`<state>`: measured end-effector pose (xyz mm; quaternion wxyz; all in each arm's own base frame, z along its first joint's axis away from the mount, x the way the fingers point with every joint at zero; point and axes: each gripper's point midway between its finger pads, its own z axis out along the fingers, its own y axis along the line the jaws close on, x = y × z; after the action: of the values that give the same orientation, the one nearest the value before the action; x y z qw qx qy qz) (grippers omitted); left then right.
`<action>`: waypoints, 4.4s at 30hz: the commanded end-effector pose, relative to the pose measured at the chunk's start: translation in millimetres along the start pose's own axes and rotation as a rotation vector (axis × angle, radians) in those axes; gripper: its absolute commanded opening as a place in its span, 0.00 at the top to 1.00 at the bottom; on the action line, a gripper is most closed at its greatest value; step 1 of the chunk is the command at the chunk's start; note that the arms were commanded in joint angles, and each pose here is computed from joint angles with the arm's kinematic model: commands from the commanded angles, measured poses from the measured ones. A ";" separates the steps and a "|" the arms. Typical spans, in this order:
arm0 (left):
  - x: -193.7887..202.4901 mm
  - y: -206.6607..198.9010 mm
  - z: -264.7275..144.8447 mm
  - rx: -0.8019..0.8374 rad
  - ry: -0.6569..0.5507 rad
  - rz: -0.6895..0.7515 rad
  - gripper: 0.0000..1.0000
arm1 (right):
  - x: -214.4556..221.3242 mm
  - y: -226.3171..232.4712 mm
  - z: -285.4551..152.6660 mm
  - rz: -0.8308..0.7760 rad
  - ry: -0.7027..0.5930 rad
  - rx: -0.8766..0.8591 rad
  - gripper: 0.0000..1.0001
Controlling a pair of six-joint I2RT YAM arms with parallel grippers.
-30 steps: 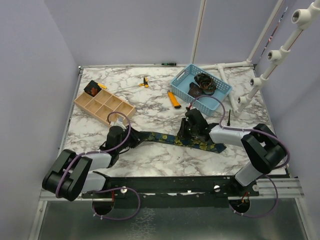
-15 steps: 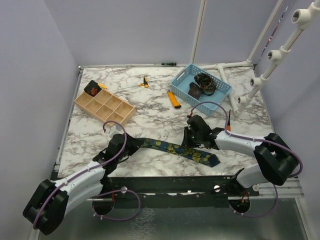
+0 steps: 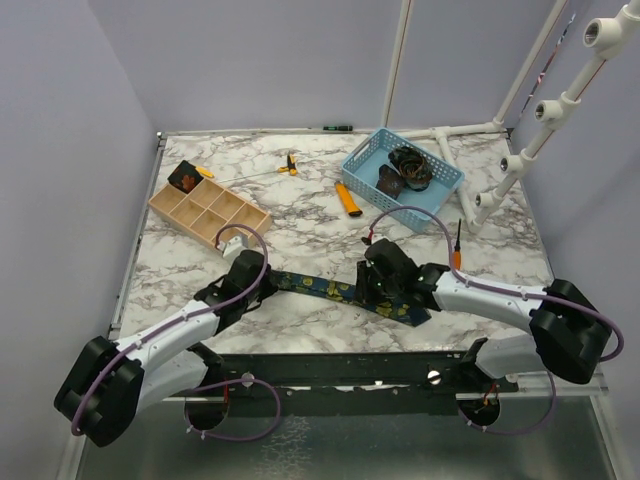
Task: Roll the ties
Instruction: Roll the tie at the center of the board.
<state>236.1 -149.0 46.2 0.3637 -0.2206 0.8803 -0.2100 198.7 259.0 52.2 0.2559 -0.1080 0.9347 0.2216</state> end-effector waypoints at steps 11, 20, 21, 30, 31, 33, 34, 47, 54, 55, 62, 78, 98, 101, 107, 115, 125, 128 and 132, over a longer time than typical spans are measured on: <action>-13.1 28.7 3.1 -0.295 -0.006 0.277 1.00 | 58.3 -52.7 -3.1 0.157 0.037 0.182 0.76; -28.9 25.6 2.2 -0.466 -0.037 0.492 1.00 | 58.2 -76.0 0.6 0.183 0.006 0.310 0.76; -28.0 25.0 2.5 -0.481 -0.036 0.515 1.00 | 56.8 -78.1 -0.3 0.184 -0.002 0.322 0.76; -21.8 19.2 6.9 -0.643 -0.048 0.672 1.00 | 32.5 -60.6 -26.3 0.206 -0.111 0.218 0.68; -22.2 18.7 6.1 -0.669 -0.054 0.692 1.00 | 30.8 -57.4 -32.3 0.208 -0.123 0.192 0.66; -24.7 14.6 5.3 -0.711 -0.077 0.725 1.00 | 30.3 -51.5 -43.0 0.219 -0.142 0.138 0.63; -25.6 11.9 5.2 -0.727 -0.091 0.739 1.00 | 30.3 -47.2 -48.2 0.221 -0.150 0.104 0.63; -1.2 -23.2 15.2 -0.818 -0.153 0.919 1.00 | 40.8 -13.4 -94.2 0.180 -0.176 -0.189 0.62; 34.7 -28.9 32.3 -0.795 -0.091 0.980 0.99 | 42.6 -4.4 -110.5 0.185 -0.185 -0.263 0.62; 39.9 -29.1 34.7 -0.785 -0.075 0.982 0.95 | 42.0 -3.9 -112.2 0.187 -0.190 -0.268 0.62; 68.6 -42.8 40.5 -0.664 0.023 0.949 0.64 | 39.6 1.1 -119.5 0.177 -0.196 -0.296 0.62; 60.4 -73.6 6.2 -0.478 0.082 0.862 0.22 | 23.7 25.7 -151.6 0.059 -0.216 -0.394 0.60; -33.2 -115.2 -53.0 0.056 0.062 0.478 0.16 | -11.6 44.2 -124.8 0.141 -0.221 -0.349 0.36; -37.0 -110.7 -53.6 0.182 0.059 0.418 0.15 | -18.9 54.4 -90.9 0.162 -0.163 -0.302 0.36; -32.2 -78.7 -38.2 0.274 0.083 0.245 0.17 | -45.3 74.6 -31.4 0.242 -0.130 -0.213 0.36; -31.9 -38.3 -33.5 0.198 0.037 0.105 0.19 | -73.5 91.9 26.1 0.311 -0.135 -0.137 0.35; -29.6 -15.0 -33.7 0.132 -0.012 0.029 0.20 | -55.1 79.9 67.7 0.302 -0.037 -0.026 0.42; -24.2 -15.3 -30.3 0.139 0.011 0.029 0.21 | -43.1 71.0 66.9 0.318 -0.028 -0.019 0.47; -19.3 -16.0 -26.7 0.147 0.033 0.039 0.22 | -31.0 63.7 65.0 0.328 -0.013 -0.015 0.51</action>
<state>228.8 -142.2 82.9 0.3675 -0.1722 0.8763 -0.2597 240.4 358.6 48.0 0.2219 0.0353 0.9340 0.2779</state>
